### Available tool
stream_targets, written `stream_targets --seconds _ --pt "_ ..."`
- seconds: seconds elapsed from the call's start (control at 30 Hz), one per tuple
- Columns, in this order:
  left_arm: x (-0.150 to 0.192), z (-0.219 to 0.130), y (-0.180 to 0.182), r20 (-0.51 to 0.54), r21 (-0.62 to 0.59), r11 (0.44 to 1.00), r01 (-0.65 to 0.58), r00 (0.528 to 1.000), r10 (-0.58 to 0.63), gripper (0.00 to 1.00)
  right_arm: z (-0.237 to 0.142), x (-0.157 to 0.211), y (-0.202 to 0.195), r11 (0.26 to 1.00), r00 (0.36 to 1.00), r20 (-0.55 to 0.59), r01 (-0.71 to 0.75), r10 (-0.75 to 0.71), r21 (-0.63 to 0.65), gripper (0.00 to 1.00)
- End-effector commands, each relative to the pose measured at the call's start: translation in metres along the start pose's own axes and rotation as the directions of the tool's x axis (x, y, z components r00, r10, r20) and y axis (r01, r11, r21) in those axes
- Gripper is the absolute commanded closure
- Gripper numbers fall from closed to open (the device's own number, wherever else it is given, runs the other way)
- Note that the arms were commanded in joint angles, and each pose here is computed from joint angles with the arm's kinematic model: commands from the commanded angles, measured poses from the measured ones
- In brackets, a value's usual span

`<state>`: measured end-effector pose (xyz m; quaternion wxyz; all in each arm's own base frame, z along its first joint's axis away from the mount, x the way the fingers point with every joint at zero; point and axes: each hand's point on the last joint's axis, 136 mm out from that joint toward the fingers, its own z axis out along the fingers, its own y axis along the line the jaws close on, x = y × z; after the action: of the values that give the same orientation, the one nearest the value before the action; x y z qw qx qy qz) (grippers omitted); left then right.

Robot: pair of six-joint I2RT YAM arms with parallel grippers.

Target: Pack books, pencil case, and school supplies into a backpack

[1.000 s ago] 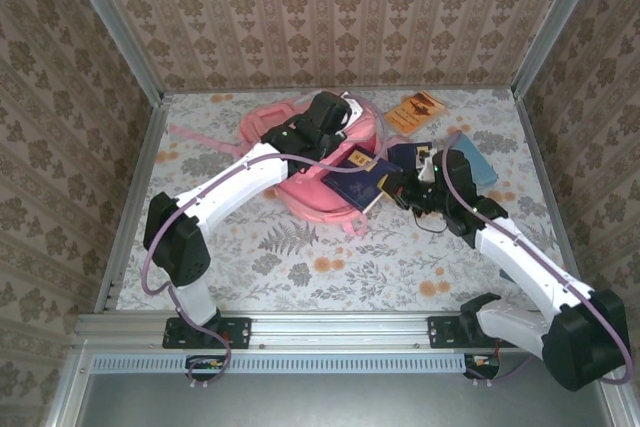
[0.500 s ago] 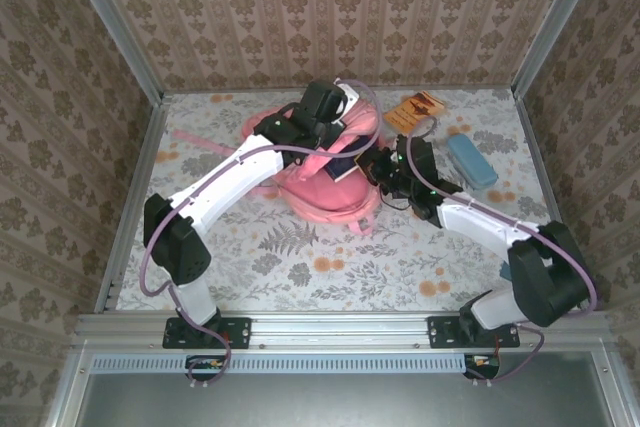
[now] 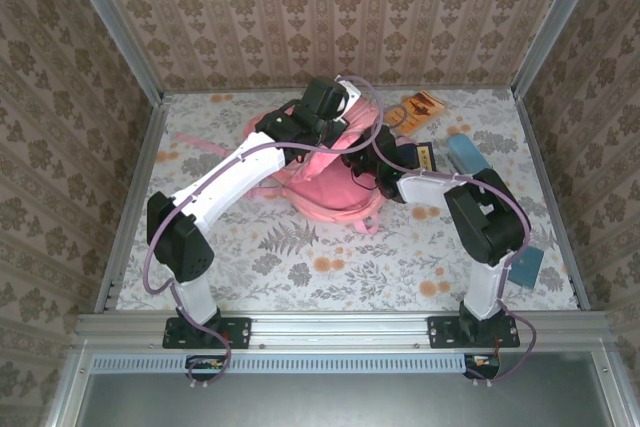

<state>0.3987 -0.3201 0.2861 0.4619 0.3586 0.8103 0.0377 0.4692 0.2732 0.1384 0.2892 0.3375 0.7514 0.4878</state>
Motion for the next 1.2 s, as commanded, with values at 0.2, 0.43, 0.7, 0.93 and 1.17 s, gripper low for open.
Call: stream_targets --seconds 0.2,0.43,0.7,0.93,1.17 --pt "-0.046 -0.025 0.024 0.151 -0.037 0.993 0.114 0.983 -0.107 0.99 0.026 0.0 0.005 0.997 0.998 0.009 -0.068 0.068 -0.039 0.89" --pt "-0.041 -0.024 0.028 0.132 -0.051 0.991 0.123 0.984 -0.115 0.99 0.029 0.008 0.001 0.995 0.994 -0.047 -0.101 0.102 0.026 0.55" --pt "-0.027 -0.017 0.036 0.098 -0.08 0.988 0.131 0.988 -0.123 1.0 -0.018 0.012 0.0 0.976 0.974 -0.083 -0.206 0.212 0.073 0.54" --pt "-0.018 -0.012 0.04 0.082 -0.094 0.986 0.138 0.988 -0.131 1.0 -0.058 0.022 -0.006 0.961 0.96 -0.106 -0.247 0.26 0.126 0.68" --pt "0.011 -0.008 0.062 0.028 -0.19 0.971 0.142 0.99 -0.139 1.0 -0.099 0.037 -0.004 0.983 0.973 -0.216 -0.047 0.086 0.177 0.73"
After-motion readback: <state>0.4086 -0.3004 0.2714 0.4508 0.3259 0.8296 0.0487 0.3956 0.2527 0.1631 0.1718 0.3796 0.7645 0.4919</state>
